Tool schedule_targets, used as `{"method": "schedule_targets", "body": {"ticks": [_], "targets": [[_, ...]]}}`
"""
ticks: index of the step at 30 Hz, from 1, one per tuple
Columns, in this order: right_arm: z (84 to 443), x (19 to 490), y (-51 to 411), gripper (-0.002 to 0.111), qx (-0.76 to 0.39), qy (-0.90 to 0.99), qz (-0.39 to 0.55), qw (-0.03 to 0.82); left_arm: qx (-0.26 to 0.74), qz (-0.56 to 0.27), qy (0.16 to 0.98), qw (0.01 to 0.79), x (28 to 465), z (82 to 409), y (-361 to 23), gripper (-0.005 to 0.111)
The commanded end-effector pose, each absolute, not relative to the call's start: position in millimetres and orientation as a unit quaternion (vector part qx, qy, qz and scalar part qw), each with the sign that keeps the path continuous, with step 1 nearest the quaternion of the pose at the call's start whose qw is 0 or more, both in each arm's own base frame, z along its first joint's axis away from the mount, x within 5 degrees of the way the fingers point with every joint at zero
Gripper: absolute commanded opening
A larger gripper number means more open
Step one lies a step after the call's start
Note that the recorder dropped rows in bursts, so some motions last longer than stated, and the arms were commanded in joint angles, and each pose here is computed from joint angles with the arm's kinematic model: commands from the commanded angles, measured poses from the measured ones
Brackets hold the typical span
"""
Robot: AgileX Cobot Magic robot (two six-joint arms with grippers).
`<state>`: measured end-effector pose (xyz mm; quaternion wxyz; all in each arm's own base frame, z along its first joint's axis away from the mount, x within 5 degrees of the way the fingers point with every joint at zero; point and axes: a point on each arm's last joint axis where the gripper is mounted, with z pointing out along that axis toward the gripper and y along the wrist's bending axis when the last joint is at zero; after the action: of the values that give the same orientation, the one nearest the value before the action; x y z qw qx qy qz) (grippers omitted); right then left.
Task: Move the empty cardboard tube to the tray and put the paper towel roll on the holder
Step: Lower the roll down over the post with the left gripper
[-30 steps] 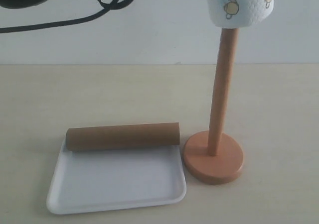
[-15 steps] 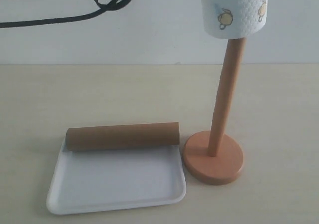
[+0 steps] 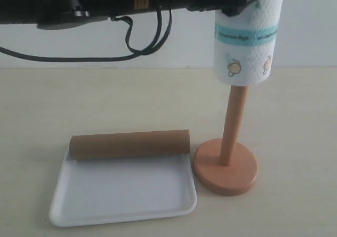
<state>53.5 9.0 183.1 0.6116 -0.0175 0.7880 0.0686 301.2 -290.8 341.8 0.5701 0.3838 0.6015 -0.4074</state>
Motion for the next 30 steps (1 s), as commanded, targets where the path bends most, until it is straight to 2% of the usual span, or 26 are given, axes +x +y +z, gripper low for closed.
{"method": "schedule_targets", "body": {"ticks": [1, 10, 18, 24, 30], "targets": [[184.3, 53.4, 8.6, 0.000, -0.016, 0.784, 0.066, 0.617, 0.405, -0.405, 0.596, 0.563, 304.1, 328.2, -297.6, 0.004], [185.8, 53.8, 8.4, 0.000, -0.015, 0.779, 0.066, 0.623, 0.417, -0.394, 0.624, 0.530, 317.2, 283.9, -308.2, 0.004], [185.8, 53.8, 8.4, 0.000, -0.015, 0.779, 0.066, 0.623, 0.420, -0.389, 0.626, 0.530, 307.8, 251.1, -300.4, 0.004], [185.8, 53.8, 8.4, 0.000, -0.015, 0.779, 0.066, 0.623, 0.425, -0.419, 0.596, 0.538, 294.7, 238.2, -296.0, 0.004], [185.8, 53.8, 8.4, 0.000, -0.015, 0.779, 0.066, 0.623, 0.416, -0.423, 0.609, 0.528, 290.9, 228.5, -292.5, 0.004]]}}
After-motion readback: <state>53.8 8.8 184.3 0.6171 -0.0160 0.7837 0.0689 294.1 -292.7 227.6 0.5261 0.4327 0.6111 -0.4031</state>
